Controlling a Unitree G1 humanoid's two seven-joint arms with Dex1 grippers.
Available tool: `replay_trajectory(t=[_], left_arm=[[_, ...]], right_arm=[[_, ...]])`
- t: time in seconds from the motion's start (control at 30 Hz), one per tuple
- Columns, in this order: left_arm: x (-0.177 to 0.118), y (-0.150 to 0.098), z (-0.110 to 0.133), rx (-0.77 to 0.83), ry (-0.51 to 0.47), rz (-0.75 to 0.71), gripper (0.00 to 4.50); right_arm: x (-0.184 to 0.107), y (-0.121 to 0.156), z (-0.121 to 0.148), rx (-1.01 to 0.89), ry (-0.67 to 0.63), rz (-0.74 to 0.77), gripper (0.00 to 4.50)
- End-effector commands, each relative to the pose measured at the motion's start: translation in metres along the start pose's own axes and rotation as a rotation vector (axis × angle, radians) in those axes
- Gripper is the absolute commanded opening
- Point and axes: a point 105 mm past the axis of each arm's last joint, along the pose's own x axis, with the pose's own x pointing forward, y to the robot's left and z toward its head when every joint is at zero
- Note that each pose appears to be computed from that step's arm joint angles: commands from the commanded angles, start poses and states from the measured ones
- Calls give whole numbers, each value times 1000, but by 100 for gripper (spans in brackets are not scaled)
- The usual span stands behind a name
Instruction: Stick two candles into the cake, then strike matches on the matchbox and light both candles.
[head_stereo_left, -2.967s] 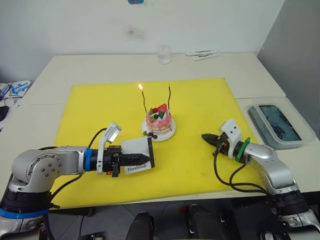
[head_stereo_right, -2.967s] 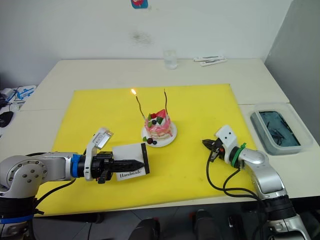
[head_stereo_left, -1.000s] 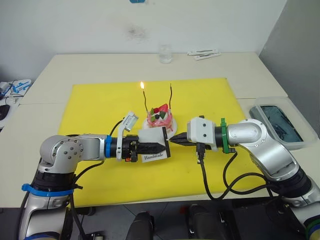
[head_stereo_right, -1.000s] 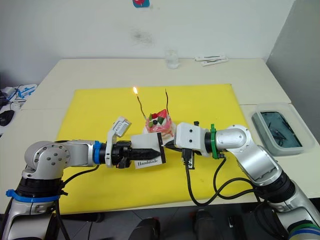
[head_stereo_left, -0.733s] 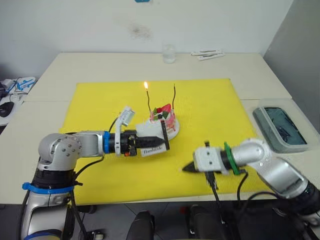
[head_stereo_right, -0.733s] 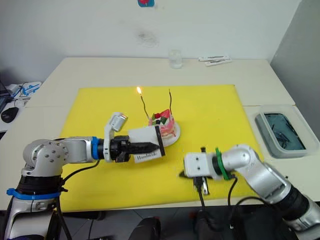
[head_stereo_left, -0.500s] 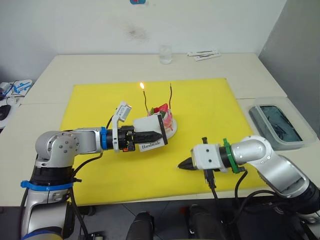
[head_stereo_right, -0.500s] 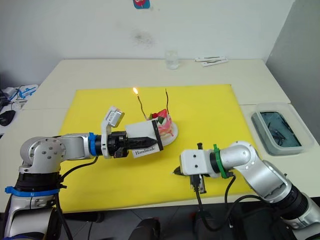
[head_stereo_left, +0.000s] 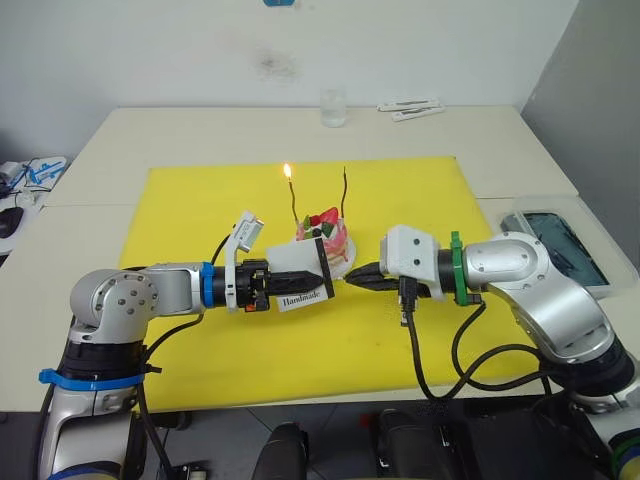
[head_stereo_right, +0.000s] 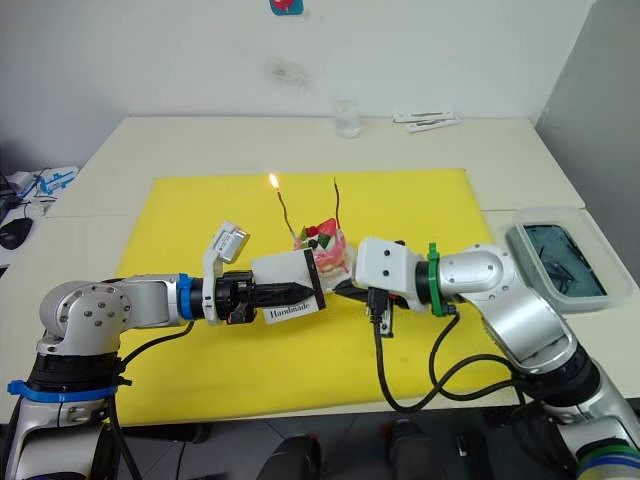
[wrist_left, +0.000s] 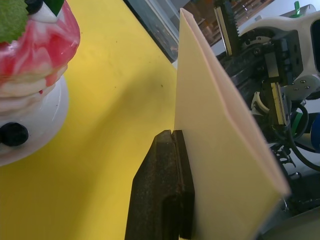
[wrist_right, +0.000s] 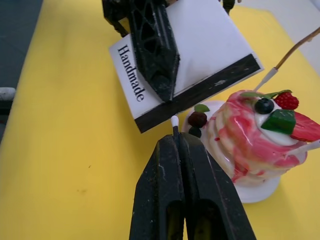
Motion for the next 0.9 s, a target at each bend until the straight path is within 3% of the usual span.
replay_trajectory(t=[0.03,0.9], left_arm=[[1,-8,5,42,-8,-22,0],[1,-11,5,47,1,-31,0]], right_arm=[[2,2,8,-47,-7,15,3],[16,-1,0,-90,34,14,3]])
